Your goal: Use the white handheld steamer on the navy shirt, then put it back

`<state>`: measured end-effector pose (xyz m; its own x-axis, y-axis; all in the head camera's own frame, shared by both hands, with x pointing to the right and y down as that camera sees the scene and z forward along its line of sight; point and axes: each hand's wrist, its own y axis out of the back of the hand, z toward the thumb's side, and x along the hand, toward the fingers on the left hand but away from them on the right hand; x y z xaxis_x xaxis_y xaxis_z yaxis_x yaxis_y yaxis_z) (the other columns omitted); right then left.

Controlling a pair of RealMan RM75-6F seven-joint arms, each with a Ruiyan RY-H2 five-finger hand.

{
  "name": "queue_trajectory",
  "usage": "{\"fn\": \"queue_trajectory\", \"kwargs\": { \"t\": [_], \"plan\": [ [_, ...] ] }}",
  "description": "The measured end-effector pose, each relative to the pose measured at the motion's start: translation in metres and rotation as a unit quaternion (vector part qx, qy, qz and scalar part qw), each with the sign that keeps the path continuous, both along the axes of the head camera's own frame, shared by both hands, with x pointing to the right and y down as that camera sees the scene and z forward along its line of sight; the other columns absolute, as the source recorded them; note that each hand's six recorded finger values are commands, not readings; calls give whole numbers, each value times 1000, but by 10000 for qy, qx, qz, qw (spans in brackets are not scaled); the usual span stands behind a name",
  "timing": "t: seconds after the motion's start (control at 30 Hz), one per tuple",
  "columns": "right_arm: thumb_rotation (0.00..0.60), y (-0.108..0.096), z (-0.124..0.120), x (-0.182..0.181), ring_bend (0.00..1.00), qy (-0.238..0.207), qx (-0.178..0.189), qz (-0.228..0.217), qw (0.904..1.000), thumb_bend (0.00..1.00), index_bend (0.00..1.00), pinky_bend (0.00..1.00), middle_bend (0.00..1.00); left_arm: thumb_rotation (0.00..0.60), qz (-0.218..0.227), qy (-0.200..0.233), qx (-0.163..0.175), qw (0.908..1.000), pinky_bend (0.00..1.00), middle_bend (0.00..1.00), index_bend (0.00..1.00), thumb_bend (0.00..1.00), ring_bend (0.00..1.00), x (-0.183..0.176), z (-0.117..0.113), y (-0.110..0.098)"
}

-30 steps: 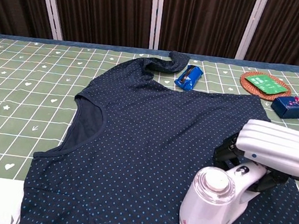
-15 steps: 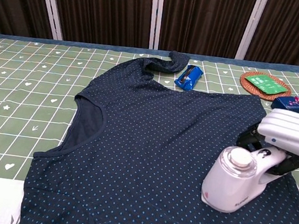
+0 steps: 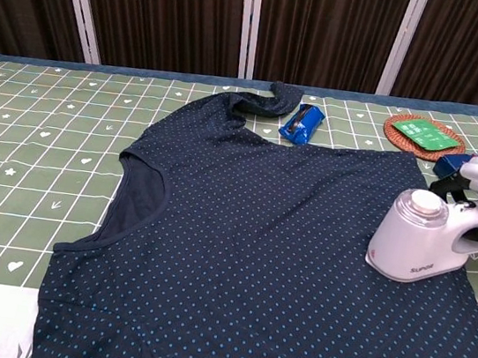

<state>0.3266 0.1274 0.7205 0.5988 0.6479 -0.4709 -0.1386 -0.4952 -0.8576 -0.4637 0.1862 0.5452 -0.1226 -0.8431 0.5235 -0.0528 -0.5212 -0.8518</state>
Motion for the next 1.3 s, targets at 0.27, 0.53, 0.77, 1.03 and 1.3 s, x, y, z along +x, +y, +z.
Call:
{"fn": "queue_trajectory", "kwargs": {
  "t": [0.27, 0.53, 0.77, 1.03, 1.3],
  "plan": [
    [600, -34, -25, 16, 600, -372, 446, 672, 9960, 263, 666, 835, 639, 600, -27, 15, 9, 10000, 0, 0, 0, 0, 0, -1, -1, -1],
    [600, -69, -37, 67, 600, 94, 743, 1532, 9854, 263, 666, 835, 639, 600, -25, 47, 19, 10000, 0, 0, 0, 0, 0, -1, -2, 0],
    [600, -71, -37, 104, 600, 487, 724, 2027, 9753, 263, 666, 835, 639, 600, -13, 44, -8, 10000, 0, 0, 0, 0, 0, 0, -1, 0],
    [600, -63, -28, 121, 407, 753, 606, 2254, 9695, 90, 332, 656, 424, 600, 7, 37, -37, 10000, 0, 0, 0, 0, 0, 2, 1, 1],
    [600, -57, -24, 129, 1, 1183, 447, 1993, 9717, 0, 0, 307, 6, 600, 11, 43, -39, 10000, 0, 0, 0, 0, 0, 3, 1, 2]
  ]
}}
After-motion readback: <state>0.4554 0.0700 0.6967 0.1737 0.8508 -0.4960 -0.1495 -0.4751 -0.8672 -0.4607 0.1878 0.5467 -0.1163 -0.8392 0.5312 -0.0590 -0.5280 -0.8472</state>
